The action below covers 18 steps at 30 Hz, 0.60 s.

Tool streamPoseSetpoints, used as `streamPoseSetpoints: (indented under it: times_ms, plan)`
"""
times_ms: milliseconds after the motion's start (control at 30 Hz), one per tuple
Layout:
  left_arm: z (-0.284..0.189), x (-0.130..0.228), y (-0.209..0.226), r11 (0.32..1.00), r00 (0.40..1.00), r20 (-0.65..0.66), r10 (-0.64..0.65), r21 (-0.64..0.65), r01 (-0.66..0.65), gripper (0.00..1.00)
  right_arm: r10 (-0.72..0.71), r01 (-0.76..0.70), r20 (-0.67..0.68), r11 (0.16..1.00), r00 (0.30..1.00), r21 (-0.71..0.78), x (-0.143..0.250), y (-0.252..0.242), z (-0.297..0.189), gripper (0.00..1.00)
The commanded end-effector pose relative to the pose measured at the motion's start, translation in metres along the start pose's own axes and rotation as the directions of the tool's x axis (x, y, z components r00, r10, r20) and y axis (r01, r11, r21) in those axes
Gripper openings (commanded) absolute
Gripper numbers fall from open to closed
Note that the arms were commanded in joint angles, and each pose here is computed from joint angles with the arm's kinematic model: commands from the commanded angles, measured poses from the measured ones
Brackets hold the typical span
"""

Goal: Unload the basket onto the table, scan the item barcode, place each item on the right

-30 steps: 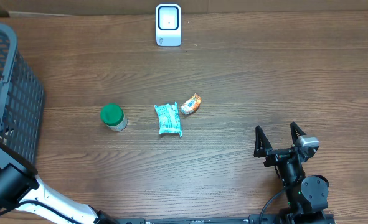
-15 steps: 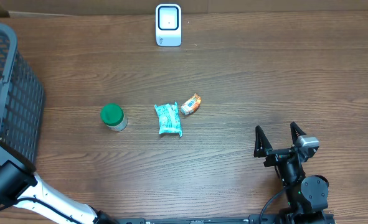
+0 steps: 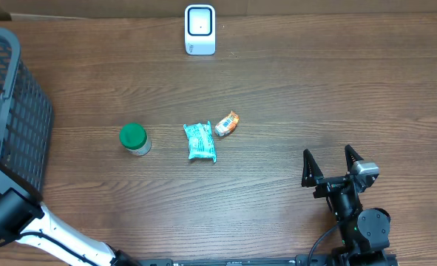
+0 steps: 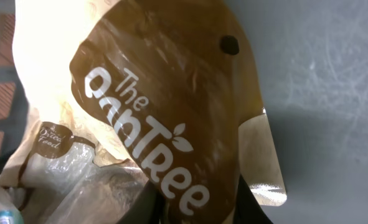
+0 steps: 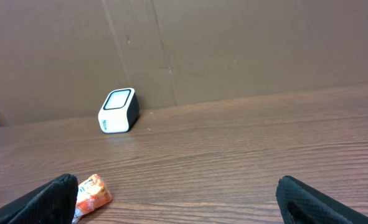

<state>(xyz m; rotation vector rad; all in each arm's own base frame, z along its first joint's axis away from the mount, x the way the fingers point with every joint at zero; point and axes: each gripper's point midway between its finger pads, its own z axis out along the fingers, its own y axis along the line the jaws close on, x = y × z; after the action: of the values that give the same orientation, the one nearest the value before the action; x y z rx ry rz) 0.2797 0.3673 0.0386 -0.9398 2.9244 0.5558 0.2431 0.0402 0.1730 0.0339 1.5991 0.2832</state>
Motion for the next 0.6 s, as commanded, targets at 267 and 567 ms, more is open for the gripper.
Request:
streamPoseSetpoints:
  times_ms: [267,567]
  plan:
    - [-0.064,-0.035,-0.020,0.998,1.000,0.005,-0.002,0.056,0.001,0.04,-0.004,0.004,0.000,1.000,1.000,0.000,0.003,0.000,0.000,1.00]
    - [-0.165,-0.070,-0.021,0.970,0.971,0.161,-0.177,0.197,0.144,0.04,-0.004,0.004,0.000,1.000,1.000,-0.001,0.003,0.000,0.000,1.00]
